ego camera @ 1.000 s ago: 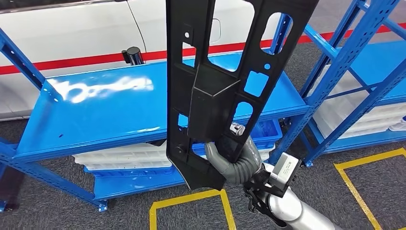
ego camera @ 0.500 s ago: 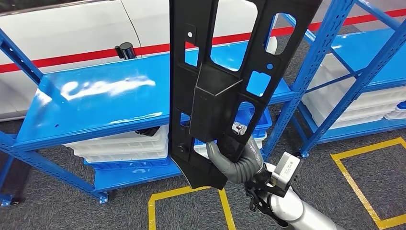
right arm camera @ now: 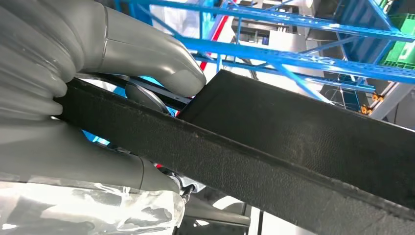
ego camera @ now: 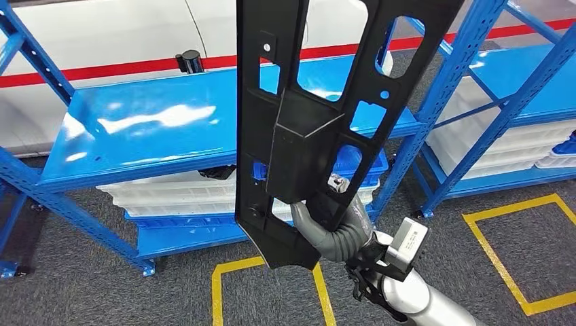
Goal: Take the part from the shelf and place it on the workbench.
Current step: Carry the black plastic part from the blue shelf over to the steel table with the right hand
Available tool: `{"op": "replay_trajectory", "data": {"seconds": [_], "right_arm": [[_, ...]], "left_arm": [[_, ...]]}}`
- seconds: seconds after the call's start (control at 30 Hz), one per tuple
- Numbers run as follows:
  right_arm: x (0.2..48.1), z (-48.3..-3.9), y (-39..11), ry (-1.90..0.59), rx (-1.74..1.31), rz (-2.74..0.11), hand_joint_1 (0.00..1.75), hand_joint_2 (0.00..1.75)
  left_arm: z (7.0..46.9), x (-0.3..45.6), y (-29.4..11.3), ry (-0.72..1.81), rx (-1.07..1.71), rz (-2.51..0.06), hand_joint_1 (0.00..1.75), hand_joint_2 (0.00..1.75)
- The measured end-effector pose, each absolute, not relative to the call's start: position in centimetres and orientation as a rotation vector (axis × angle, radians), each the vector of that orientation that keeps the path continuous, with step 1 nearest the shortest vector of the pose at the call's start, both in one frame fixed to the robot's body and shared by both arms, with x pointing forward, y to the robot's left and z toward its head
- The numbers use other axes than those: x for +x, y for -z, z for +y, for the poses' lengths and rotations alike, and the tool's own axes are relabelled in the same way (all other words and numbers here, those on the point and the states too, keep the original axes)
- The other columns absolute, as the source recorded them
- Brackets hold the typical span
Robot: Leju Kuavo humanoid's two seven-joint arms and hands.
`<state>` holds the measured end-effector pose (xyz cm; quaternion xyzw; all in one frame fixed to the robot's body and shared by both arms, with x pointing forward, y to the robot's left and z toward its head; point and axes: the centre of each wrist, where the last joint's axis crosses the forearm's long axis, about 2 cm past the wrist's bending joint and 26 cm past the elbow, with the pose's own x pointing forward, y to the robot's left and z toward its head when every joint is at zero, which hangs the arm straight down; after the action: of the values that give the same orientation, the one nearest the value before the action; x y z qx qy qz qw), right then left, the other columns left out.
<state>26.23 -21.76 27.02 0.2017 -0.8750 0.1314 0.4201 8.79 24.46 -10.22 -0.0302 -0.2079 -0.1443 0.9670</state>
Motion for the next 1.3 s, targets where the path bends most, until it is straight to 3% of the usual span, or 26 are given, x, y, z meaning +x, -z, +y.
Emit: {"op": "replay_trajectory", "data": {"seconds": [1.3], "right_arm": [[26.17,-22.06,-27.13,-0.311,0.499,-2.201,1.75,1.75]], "left_arm": [[24.07,8.57,10.22,0.289,-0.068,-0.414,0.0,1.75]]}}
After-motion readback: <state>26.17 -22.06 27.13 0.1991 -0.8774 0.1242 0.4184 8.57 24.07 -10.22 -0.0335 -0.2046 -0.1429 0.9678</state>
